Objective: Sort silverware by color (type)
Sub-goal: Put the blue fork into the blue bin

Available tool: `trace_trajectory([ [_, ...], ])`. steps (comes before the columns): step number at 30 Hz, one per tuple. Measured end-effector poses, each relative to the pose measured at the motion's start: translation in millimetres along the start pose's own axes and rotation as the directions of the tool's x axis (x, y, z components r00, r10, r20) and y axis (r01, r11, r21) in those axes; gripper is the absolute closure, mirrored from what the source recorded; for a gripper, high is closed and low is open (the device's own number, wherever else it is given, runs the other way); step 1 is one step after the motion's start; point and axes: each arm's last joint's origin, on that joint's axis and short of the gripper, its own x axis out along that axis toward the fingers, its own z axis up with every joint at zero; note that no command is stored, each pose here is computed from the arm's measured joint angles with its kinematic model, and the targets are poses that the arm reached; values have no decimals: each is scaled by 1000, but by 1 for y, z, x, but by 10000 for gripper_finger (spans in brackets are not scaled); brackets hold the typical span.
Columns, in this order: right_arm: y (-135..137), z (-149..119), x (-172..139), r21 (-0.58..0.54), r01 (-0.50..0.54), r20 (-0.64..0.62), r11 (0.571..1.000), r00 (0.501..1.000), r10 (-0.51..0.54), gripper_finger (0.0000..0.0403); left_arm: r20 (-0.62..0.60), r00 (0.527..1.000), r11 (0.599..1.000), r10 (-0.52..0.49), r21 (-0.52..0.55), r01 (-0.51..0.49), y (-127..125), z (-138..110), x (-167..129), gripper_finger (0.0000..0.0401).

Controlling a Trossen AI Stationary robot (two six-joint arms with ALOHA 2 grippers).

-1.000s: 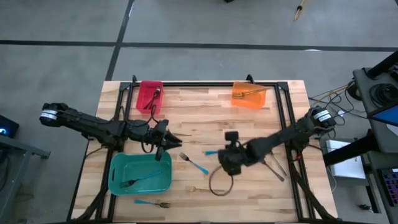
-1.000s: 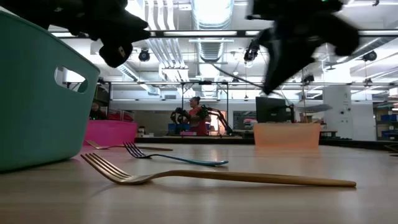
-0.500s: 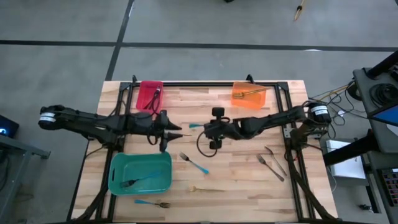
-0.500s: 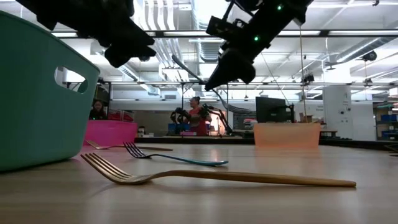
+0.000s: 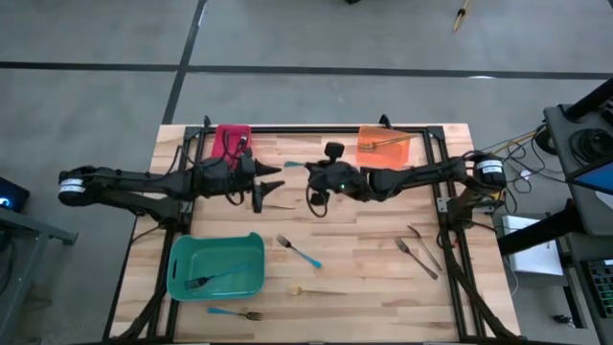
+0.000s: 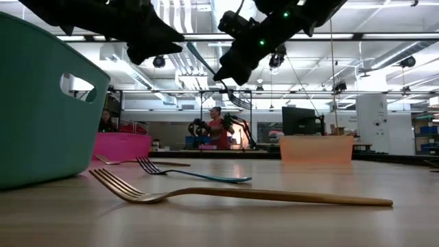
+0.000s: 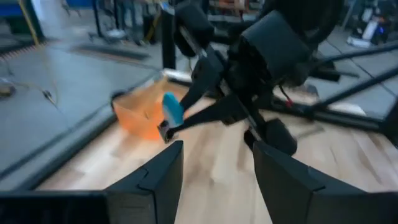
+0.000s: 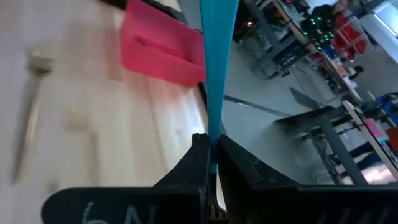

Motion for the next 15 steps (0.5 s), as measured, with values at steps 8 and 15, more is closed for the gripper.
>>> trace_trajectory([
  [8,-20,-3,12,40,35,7,999,999,-35,391,66,997,999,50,4,-51,12,7,2,231],
  [15,-32,-9,18,-9,65,-3,998,998,-65,391,73,994,996,83,34,-85,20,8,2,231],
])
